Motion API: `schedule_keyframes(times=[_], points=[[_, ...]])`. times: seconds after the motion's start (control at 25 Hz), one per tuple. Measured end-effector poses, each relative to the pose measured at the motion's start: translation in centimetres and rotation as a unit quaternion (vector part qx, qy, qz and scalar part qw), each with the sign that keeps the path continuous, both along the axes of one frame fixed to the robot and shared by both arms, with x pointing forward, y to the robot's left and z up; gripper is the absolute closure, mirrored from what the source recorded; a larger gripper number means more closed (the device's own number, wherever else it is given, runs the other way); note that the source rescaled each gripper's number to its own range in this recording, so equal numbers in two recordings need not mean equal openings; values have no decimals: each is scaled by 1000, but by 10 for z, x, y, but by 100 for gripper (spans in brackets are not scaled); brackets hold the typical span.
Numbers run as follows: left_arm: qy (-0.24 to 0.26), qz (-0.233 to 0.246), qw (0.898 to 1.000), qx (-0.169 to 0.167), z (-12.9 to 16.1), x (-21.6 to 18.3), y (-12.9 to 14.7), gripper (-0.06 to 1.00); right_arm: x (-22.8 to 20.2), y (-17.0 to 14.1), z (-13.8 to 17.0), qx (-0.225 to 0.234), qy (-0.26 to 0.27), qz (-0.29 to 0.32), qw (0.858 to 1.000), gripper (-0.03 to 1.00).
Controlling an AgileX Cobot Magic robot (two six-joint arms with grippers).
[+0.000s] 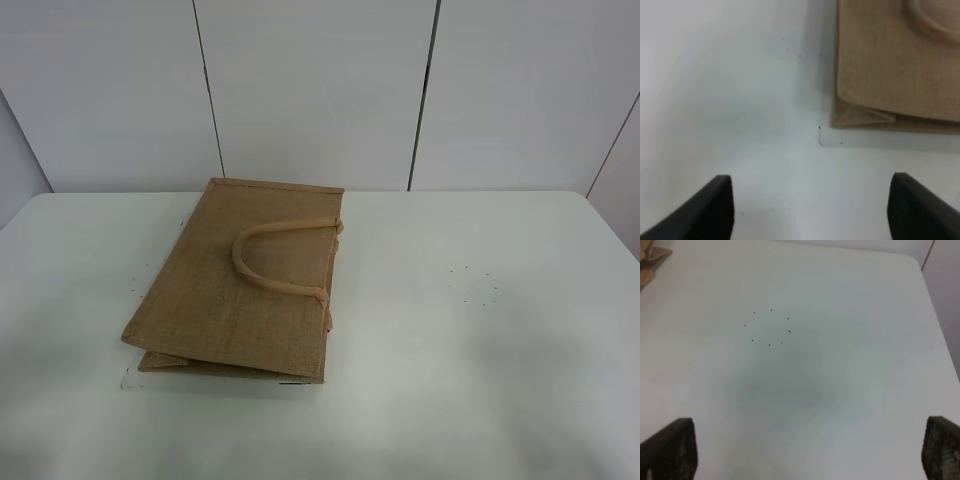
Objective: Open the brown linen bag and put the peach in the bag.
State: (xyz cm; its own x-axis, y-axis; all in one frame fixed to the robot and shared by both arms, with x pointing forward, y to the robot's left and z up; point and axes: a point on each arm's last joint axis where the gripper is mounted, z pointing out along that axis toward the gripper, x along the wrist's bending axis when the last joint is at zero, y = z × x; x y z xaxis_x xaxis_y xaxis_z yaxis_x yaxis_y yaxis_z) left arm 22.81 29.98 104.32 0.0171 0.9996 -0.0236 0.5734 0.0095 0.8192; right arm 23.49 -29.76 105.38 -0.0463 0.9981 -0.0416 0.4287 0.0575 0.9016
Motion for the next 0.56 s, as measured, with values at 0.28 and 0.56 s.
schedule_keyframes(times=[0.28,0.56], points=[[-4,-4,1000,-2,0,-1,0,4,0,0,0,0,0,0,1000,-3],[-4,-4,1000,-3,0,-1,0,4,0,0,0,0,0,0,1000,-3]])
